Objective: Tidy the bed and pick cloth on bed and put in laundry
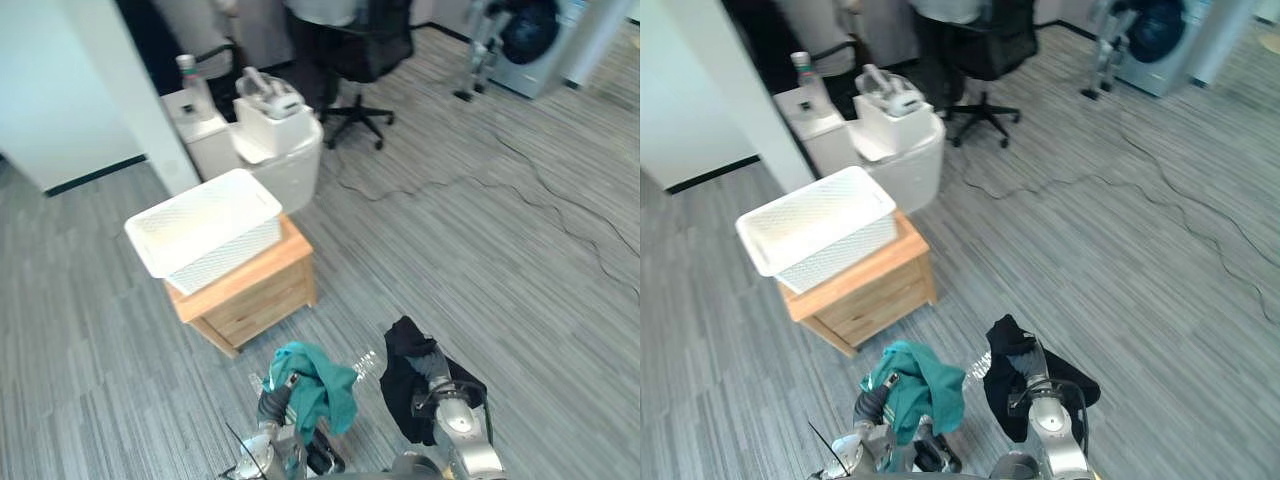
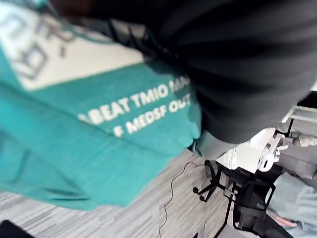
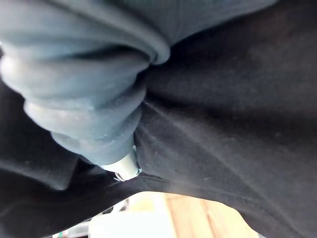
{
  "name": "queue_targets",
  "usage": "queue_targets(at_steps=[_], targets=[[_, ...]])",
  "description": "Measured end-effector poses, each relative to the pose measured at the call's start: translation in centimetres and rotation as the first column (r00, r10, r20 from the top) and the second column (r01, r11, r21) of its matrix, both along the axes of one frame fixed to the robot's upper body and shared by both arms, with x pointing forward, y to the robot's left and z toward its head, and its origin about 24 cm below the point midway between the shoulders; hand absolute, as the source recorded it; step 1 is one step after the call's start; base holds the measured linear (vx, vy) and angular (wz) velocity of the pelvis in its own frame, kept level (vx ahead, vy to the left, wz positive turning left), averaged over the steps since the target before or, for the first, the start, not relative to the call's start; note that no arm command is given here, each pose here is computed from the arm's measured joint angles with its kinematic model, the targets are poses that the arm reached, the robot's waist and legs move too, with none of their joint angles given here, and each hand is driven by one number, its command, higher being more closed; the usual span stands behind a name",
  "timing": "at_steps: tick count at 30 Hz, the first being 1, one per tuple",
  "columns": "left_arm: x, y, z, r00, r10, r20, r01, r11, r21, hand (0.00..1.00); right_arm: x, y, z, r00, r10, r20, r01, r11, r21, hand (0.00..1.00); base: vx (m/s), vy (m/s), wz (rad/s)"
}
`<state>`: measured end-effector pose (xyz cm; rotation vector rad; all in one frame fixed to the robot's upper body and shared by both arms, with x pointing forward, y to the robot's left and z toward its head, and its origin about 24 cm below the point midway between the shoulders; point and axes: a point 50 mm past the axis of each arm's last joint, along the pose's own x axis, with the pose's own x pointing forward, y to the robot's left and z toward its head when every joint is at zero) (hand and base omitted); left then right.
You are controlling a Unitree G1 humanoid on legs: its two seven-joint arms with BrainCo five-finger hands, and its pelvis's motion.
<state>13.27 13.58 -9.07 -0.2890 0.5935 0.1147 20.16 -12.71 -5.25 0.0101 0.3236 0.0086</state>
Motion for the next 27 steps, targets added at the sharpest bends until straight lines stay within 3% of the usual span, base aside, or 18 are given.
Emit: queue_targets(at_steps=[7,9,10,16,27], targets=[[-1.0,1.2,-1.0,0.998,-0.006,-0.059,0.009,0.999,0.046,1.00,0.0,3.6,0.8,0.995,0.099,0.034,-0.101,0.992,0.076,1.00,0.20,-0.241,0.73],[-1.4,0.2,-1.1,0.997,0.009,-0.070,-0.008,1.000,0.009,1.00,-0.1,3.3,0.6,0.993,0.116,0.028,-0.117,0.992,0.055,1.00,0.12,-0.191,-0.08],[-0.3,-2.6,-0.2,0.999,-0.045,-0.015,0.044,0.997,-0.067,1.00,-0.9,2.8,0.0,0.993,0.121,-0.001,-0.121,0.991,0.056,1.00,0.08,-0.077,-0.06],[-0.4,-2.1,-0.3,0.999,-0.042,-0.019,0.041,0.998,-0.054,1.00,-1.0,2.6,0.0,0.993,0.115,-0.005,-0.115,0.992,0.055,1.00,0.00,0.000,0.00],[-1.1,2.1,-2.1,0.984,0.142,-0.106,-0.142,0.990,0.005,1.00,-5.9,-3.3,-5.0,0.954,-0.089,-0.285,0.093,0.996,0.000,1.00,-0.09,-0.046,0.27]])
